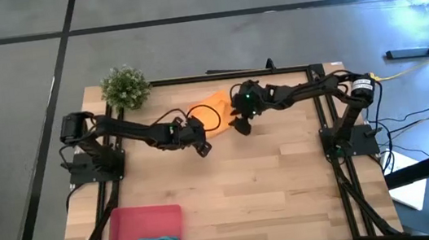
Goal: Roll microfiber towels into tight, uniform cylinder then place into a basket
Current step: Fold the orange microfiber towel
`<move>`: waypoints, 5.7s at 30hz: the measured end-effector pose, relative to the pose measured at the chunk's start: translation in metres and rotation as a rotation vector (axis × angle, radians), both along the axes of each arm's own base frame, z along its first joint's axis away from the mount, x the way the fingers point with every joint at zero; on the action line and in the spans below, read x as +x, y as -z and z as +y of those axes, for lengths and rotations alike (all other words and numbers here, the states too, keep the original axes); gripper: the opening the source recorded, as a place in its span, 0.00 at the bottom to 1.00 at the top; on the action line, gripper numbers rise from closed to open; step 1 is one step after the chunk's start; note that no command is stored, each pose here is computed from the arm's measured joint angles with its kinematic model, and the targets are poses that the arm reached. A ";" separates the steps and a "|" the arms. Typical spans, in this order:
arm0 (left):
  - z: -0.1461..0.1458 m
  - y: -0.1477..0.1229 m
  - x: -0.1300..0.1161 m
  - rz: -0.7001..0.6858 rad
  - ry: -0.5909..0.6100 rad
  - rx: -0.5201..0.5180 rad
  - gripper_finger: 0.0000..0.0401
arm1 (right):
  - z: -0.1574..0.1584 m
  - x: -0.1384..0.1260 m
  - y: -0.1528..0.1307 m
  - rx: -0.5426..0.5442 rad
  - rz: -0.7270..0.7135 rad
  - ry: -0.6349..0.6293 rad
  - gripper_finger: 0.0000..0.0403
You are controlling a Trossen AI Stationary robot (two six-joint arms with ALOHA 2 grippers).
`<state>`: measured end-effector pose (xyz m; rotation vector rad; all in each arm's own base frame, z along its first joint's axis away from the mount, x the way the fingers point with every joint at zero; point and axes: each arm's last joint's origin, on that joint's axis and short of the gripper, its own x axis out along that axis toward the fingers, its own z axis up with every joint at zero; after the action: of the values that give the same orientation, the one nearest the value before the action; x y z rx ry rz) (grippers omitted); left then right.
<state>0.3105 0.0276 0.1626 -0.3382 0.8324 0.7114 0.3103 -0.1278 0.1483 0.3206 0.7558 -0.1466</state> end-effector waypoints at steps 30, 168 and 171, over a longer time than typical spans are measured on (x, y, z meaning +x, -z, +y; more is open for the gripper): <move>0.006 0.040 0.002 0.196 0.147 -0.134 0.22 | 0.033 -0.002 0.048 0.254 0.138 -0.243 0.61; -0.023 0.008 -0.014 0.221 0.199 -0.019 0.22 | 0.129 0.009 0.012 -0.276 0.175 -0.229 0.61; -0.023 0.012 -0.017 0.230 0.194 -0.050 0.22 | 0.126 0.011 0.021 -0.274 0.195 -0.225 0.61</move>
<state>0.2932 0.0042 0.1505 -0.2184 1.0871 0.5544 0.3217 -0.0016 0.1276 -0.0408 0.9467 -0.0679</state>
